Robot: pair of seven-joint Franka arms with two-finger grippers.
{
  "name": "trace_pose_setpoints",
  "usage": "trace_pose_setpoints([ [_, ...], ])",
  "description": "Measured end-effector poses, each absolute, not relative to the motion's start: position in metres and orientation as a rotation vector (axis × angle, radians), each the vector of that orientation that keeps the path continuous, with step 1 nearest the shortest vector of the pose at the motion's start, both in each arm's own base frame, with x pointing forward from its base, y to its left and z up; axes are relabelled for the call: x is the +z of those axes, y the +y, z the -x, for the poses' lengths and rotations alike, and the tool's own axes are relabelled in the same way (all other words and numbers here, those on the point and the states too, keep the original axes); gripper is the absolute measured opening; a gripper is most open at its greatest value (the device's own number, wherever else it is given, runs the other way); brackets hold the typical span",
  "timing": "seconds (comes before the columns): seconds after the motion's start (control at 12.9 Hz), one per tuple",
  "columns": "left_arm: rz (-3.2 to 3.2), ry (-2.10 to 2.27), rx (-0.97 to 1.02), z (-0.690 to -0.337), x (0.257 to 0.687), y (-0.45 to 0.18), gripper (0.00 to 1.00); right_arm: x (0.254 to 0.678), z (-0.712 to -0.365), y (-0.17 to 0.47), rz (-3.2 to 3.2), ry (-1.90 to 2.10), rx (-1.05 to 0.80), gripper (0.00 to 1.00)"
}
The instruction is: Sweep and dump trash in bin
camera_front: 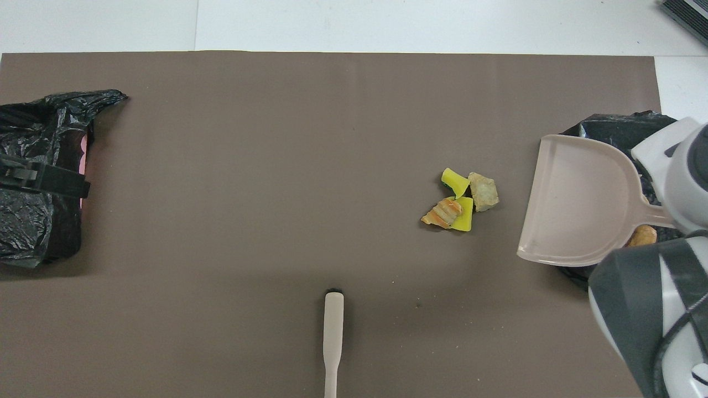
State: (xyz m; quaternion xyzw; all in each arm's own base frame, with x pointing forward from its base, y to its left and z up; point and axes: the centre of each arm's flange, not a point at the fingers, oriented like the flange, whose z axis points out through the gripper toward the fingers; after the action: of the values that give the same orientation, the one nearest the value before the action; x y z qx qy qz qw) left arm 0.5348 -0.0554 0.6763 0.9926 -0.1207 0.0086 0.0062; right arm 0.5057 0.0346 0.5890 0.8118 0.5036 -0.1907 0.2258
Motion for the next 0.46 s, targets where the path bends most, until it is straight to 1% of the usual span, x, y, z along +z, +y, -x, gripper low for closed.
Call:
trace_pose_setpoints([
  [0.23, -3.107, -0.374, 0.022, -0.536, 0.677, -0.029, 1.0, 0.567, -0.502, 0.09, -2.522, 1.085, -0.401, 0.31],
  [0.46, -3.107, -0.371, 0.023, -0.536, 0.676, -0.027, 1.0, 0.526, -0.515, 0.169, -2.712, 0.778, -0.367, 0.31],
])
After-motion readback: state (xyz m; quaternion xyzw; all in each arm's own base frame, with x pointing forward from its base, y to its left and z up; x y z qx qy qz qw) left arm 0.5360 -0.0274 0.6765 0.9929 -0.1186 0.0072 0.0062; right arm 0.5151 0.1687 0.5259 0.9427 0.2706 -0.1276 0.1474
